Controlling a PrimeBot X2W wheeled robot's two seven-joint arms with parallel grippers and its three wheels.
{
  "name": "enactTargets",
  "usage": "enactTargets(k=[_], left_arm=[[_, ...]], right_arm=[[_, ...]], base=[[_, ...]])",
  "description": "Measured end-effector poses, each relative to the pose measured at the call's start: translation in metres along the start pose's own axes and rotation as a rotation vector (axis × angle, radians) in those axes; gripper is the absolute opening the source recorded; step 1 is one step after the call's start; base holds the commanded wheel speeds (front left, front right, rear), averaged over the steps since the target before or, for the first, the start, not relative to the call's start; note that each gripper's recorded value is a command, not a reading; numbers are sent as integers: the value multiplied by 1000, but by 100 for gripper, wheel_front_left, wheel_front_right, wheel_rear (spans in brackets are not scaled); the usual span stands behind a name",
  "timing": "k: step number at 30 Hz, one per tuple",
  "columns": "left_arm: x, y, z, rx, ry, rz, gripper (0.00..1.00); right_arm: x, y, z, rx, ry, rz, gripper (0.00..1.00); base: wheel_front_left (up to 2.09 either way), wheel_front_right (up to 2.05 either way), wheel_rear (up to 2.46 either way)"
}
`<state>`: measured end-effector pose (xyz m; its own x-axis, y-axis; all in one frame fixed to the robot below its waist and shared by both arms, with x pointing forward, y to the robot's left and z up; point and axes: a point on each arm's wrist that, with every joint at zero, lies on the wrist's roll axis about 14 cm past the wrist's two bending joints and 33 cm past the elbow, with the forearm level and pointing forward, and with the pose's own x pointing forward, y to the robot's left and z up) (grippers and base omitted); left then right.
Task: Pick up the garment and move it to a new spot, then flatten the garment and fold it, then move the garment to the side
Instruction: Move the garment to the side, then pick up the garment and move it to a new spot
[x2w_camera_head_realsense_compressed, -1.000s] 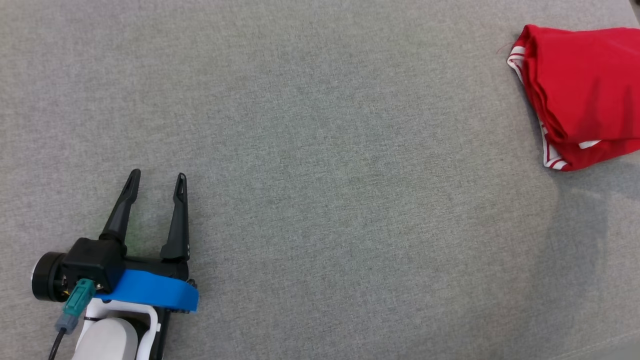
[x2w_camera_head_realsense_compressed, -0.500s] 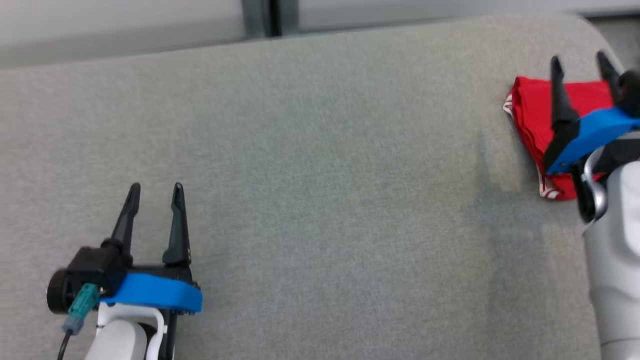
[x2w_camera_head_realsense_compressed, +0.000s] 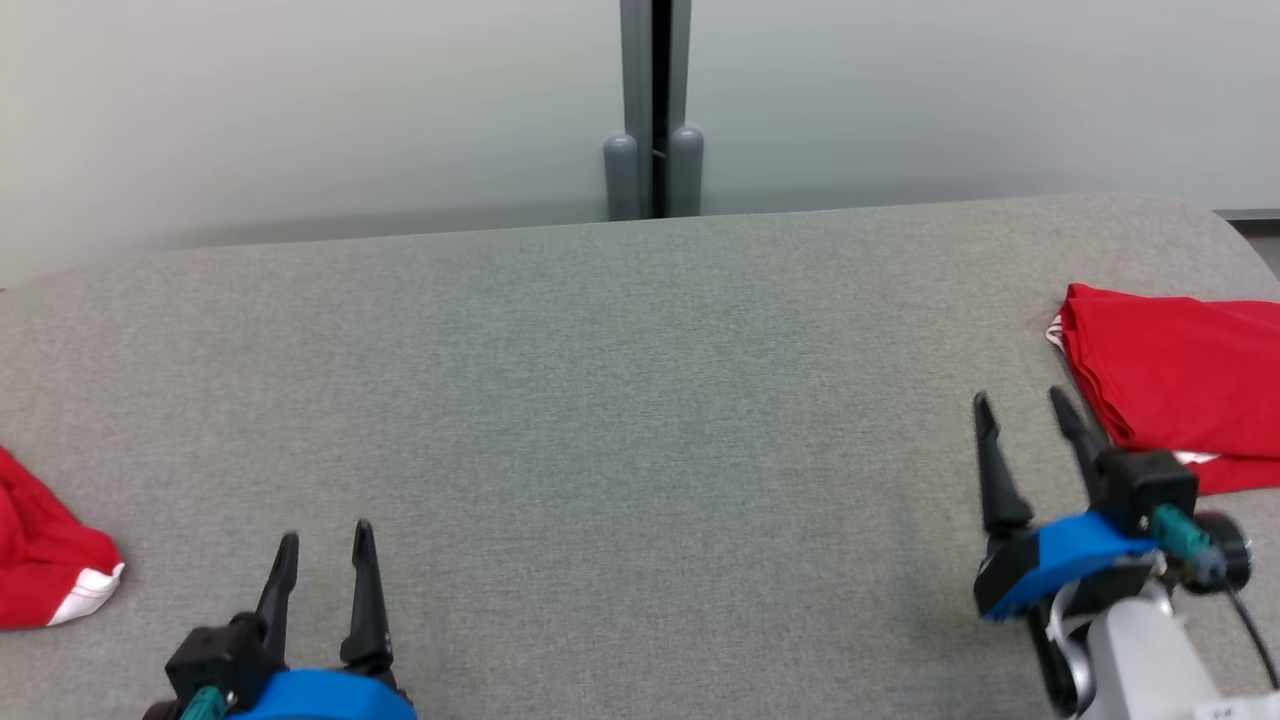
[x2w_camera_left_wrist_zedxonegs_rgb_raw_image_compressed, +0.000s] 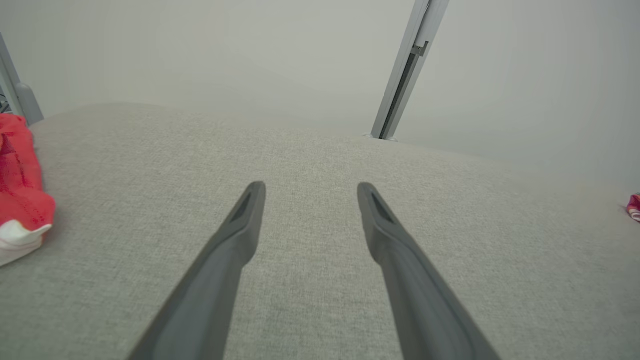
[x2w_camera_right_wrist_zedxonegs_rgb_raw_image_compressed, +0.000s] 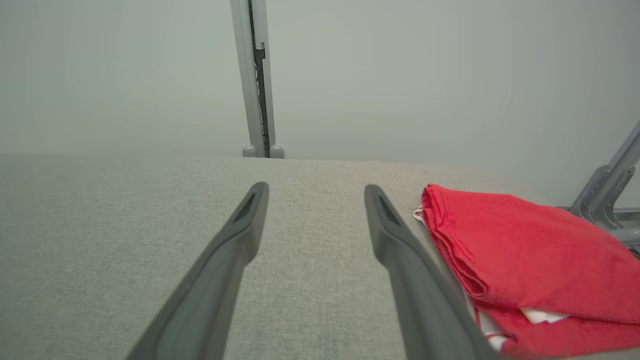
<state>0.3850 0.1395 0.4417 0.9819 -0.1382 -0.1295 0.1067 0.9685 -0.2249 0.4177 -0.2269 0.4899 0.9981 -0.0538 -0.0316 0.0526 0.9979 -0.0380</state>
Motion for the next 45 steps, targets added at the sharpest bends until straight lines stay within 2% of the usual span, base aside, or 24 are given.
enactTargets(k=[7, 13, 19, 37, 45], left_arm=[[-25, 14, -15, 3, 39, 55, 100], [-26, 10, -15, -5, 33, 50, 100], [-22, 10, -16, 1, 39, 40, 100], [-22, 14, -16, 5, 38, 47, 100], [-34, 34, 2, -3, -23, 117, 100]], right_arm=[[-27, 38, -19, 116, 21, 90, 100], [-36, 55, -23, 150, 26, 135, 100], [-37, 63, -22, 150, 24, 159, 100], [-32, 58, -22, 146, 18, 143, 100], [-18, 85, -12, 123, -8, 223, 100]], base=[[0, 0, 0], [0, 0, 0], [0, 0, 0], [0, 0, 0], [0, 0, 0]])
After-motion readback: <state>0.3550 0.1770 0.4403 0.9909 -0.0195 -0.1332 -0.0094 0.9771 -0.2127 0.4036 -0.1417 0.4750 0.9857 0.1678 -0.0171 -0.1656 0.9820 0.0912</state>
